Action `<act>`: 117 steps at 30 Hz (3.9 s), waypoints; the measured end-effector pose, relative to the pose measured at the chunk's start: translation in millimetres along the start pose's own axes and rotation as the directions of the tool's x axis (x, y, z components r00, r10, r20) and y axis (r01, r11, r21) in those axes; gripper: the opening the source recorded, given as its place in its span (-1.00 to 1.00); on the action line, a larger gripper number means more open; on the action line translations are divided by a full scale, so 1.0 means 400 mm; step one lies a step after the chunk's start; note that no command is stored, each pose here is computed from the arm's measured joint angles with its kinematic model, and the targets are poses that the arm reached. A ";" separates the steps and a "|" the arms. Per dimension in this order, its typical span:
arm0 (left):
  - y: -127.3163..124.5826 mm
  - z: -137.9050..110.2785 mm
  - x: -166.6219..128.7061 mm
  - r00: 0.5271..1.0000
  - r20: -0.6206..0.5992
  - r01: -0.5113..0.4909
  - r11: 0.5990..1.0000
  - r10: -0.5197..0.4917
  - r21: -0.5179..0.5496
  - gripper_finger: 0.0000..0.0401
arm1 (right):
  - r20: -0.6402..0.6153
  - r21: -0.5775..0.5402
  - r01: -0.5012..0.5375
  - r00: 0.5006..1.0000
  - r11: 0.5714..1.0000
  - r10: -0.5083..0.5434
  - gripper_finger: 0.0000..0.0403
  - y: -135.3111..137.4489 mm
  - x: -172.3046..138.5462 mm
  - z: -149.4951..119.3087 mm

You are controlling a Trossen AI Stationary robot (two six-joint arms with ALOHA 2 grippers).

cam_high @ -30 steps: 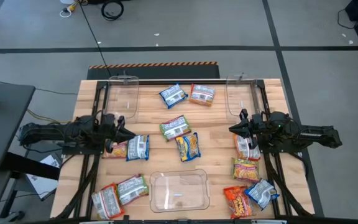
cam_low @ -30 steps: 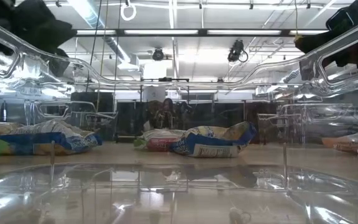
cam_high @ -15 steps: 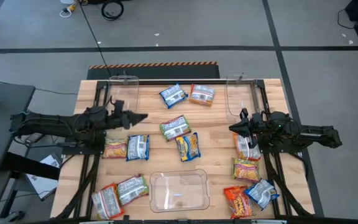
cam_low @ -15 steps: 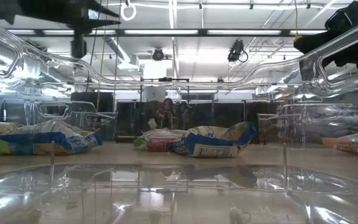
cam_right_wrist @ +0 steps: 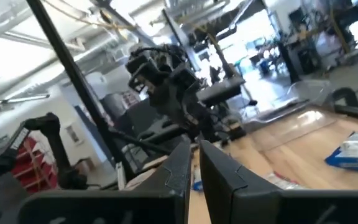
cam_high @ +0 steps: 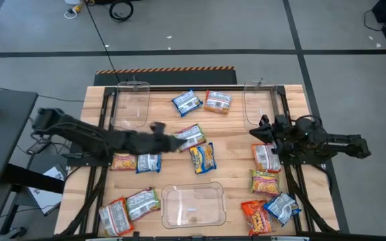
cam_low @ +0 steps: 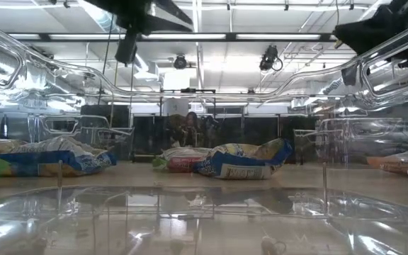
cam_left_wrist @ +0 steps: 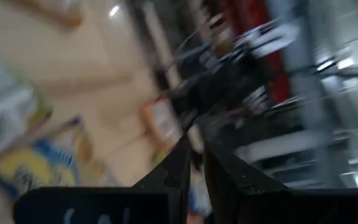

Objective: Sort Maruchan noodles
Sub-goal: Put the blue noodle pack into the bottom transparent bin

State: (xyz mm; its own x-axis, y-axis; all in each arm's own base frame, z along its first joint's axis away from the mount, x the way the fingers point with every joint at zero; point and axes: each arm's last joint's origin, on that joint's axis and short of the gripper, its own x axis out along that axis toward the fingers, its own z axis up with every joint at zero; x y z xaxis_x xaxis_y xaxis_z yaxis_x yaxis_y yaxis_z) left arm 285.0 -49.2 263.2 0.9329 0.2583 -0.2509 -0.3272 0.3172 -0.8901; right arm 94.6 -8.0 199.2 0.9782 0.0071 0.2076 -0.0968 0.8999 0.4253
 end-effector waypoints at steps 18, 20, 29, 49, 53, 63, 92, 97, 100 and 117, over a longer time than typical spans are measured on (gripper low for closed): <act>0.082 -0.177 0.258 0.750 -0.309 -0.627 0.777 0.585 -0.049 -0.33 | -0.300 -0.023 0.099 0.949 0.995 -0.101 -0.73 0.067 0.090 0.125; 0.101 -0.177 0.277 0.750 -0.293 -0.642 0.760 0.593 -0.104 -0.22 | -0.311 -0.009 0.106 0.945 0.994 -0.104 -0.67 0.065 0.094 0.122; 0.136 -0.156 0.289 0.702 -0.305 -0.702 0.697 0.644 -0.146 0.05 | -0.344 0.009 0.081 0.936 0.997 -0.073 -0.39 0.065 0.098 0.116; 0.255 -0.199 0.254 0.885 -0.124 -0.458 0.794 0.449 -0.400 0.06 | -0.362 0.015 0.055 0.931 0.998 -0.046 -0.31 0.068 0.097 0.113; 0.255 -0.180 0.264 0.886 -0.095 -0.457 0.814 0.455 -0.360 0.06 | -0.355 0.009 0.071 0.933 0.997 -0.063 -0.31 0.066 0.097 0.113; 0.263 -0.162 0.277 0.859 -0.147 -0.510 0.793 0.491 -0.334 -0.13 | -0.336 0.001 0.113 0.936 0.994 -0.106 -0.31 0.063 0.098 0.115; 0.265 -0.237 0.303 0.922 -0.173 -0.388 0.836 0.347 -0.388 -0.26 | -0.316 0.020 0.148 0.939 0.989 -0.134 -0.31 0.061 0.099 0.117; 0.271 -0.219 0.311 0.914 -0.156 -0.405 0.846 0.374 -0.346 -0.62 | -0.316 0.014 0.146 0.939 0.989 -0.134 -0.31 0.061 0.099 0.117; 0.257 -0.207 0.326 0.911 -0.142 -0.412 0.873 0.387 -0.261 -0.89 | -0.313 0.006 0.148 0.939 0.989 -0.139 -0.31 0.061 0.099 0.117; -0.168 -0.117 0.179 0.735 -0.336 -0.584 0.802 0.589 0.128 -0.94 | -0.304 -0.113 0.076 0.947 0.991 -0.108 -0.31 0.065 0.101 0.121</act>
State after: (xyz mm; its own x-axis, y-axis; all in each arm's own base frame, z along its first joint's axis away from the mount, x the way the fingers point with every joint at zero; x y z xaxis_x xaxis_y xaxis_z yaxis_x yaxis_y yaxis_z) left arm 381.0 -94.7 287.3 0.5435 0.0701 -0.8365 -0.8262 0.2203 -0.5184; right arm 122.7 -5.5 261.4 0.9922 0.0424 -0.1170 -0.0004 0.9412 0.3377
